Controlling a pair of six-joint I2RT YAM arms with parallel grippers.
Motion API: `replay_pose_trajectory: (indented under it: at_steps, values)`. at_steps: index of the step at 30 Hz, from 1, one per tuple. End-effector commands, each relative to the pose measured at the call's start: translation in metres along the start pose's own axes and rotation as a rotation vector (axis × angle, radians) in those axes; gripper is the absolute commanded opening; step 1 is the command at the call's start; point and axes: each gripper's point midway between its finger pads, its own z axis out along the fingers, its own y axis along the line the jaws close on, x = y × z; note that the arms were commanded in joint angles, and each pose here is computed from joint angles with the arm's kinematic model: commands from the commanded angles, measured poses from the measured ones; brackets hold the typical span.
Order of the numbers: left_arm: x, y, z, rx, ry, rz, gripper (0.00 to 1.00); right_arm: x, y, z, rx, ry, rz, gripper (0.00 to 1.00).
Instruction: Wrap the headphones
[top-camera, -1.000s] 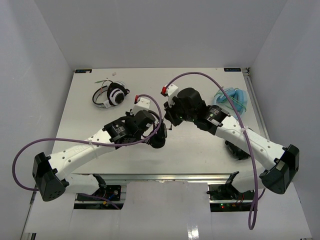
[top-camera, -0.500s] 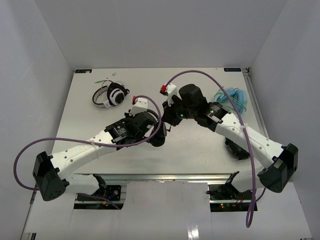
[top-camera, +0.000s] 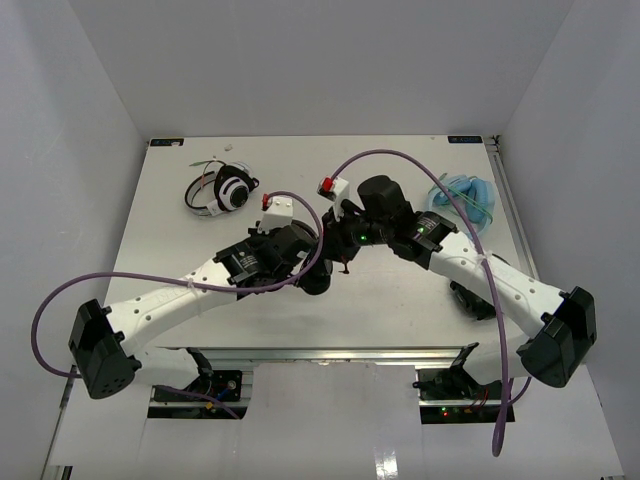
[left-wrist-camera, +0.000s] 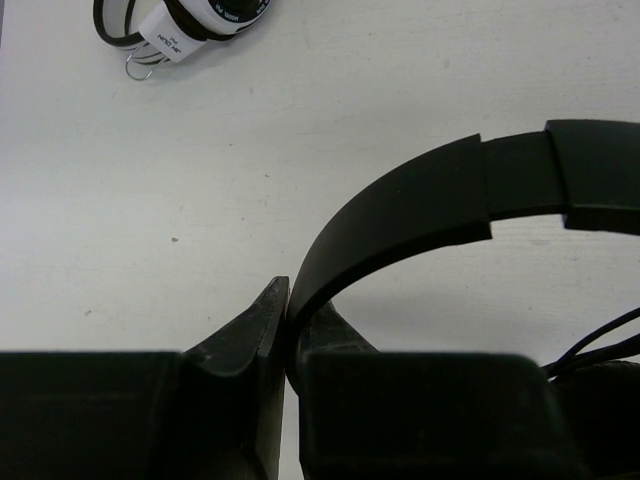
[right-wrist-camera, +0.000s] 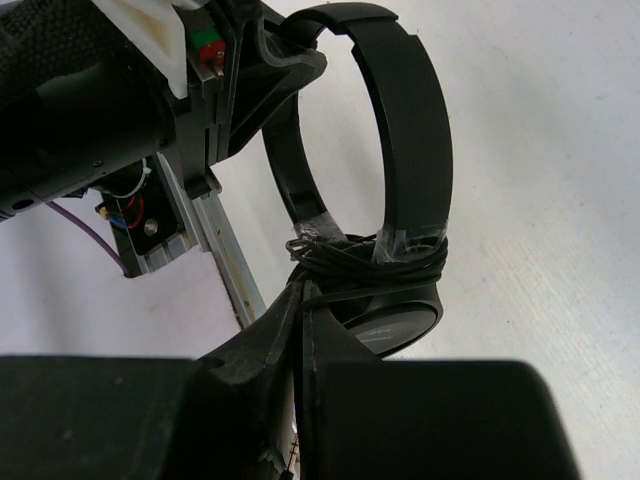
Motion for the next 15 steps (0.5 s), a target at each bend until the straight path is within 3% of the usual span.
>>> replay_pose_trajectory:
  at_steps: [1, 9, 15]
  values:
    - [0.002, 0.005, -0.002, -0.055, 0.026, -0.073, 0.00, -0.029, 0.033, -0.009, -0.067, -0.121, -0.025, 0.08]
    - [0.005, 0.010, -0.009, -0.102, 0.084, -0.186, 0.00, -0.019, 0.023, -0.004, 0.098, -0.128, 0.024, 0.08]
    - [-0.012, -0.010, -0.026, 0.083, 0.067, -0.372, 0.00, -0.005, 0.023, 0.009, 0.184, -0.133, 0.061, 0.08]
